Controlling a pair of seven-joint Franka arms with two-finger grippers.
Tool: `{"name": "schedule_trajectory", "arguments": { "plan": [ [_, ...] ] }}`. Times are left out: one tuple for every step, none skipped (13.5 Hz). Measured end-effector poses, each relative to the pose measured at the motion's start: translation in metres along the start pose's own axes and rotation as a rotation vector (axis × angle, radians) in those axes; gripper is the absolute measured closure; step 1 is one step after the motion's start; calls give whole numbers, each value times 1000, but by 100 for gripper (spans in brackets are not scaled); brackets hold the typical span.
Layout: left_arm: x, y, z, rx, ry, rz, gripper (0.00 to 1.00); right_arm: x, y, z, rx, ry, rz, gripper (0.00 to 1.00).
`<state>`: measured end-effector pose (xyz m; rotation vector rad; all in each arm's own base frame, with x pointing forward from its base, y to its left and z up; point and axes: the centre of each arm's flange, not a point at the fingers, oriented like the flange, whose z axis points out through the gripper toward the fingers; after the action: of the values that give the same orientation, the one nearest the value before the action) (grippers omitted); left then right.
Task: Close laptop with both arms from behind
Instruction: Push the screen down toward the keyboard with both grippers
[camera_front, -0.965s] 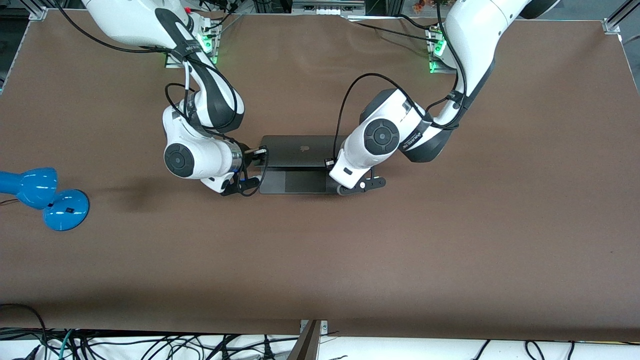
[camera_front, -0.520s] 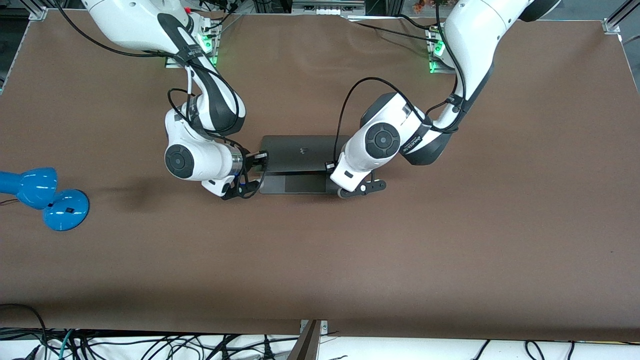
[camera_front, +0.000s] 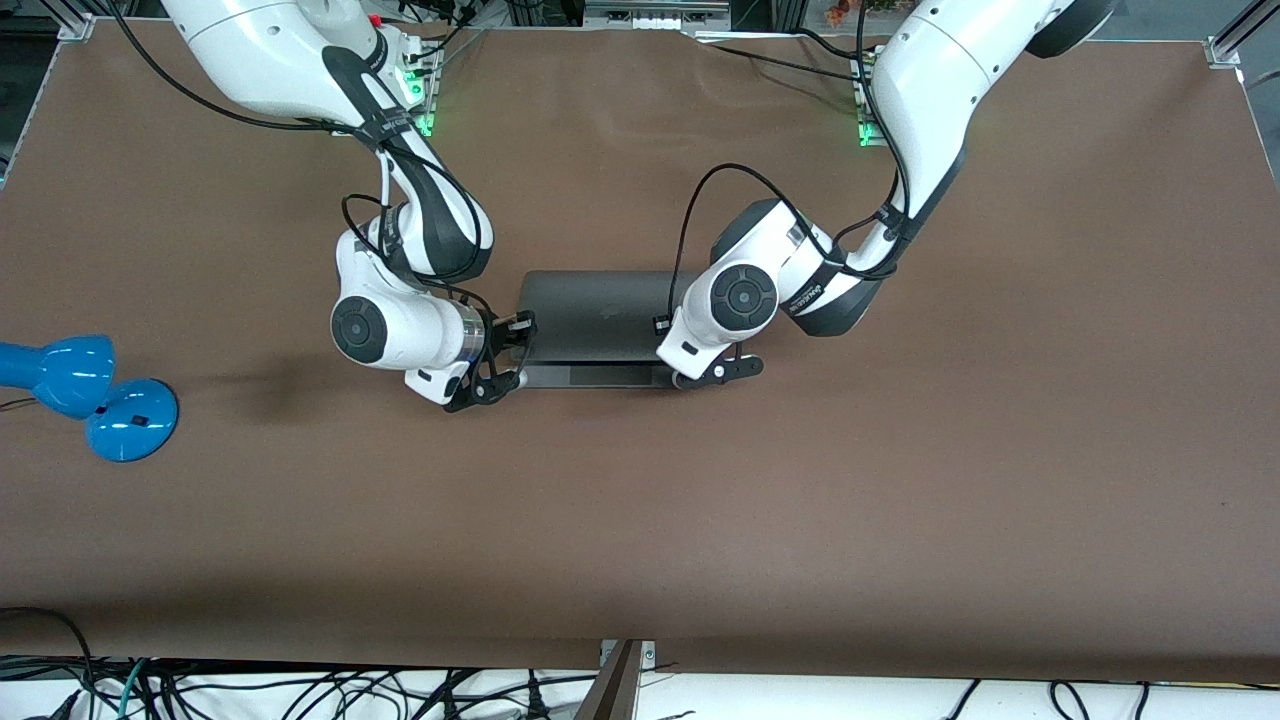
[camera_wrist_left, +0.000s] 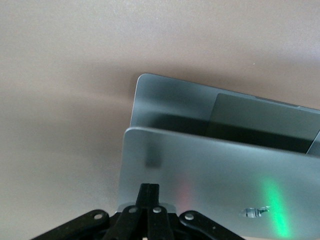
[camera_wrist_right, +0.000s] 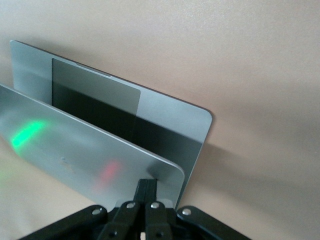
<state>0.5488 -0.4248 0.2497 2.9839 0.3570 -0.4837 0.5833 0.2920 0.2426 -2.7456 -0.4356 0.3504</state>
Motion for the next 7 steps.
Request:
{"name": "schedule_trajectory", "arguments": {
  "plan": [
    [1,0,0,-1,2,-1,99,1,2,2,-4,-1,-6,99],
    [2,0,0,-4,5,-2,99,1,5,3,-7,0,-8,99],
    [3,0,0,-9,9,-4,99,1,7,3,-9,1,-7,99],
    [5,0,0,-15,13,-6,99,2,9,2,-10,2,-6,99],
    [8,-1,1,-20,16,-10,99,2,9,2,-11,3,-6,99],
    [12,-1,3,-23,16,-14,99,2,9,2,-11,3,-7,99],
    [16,-1,6,-26,15,-18,99,2,9,3,-11,3,-6,99]
  ]
}}
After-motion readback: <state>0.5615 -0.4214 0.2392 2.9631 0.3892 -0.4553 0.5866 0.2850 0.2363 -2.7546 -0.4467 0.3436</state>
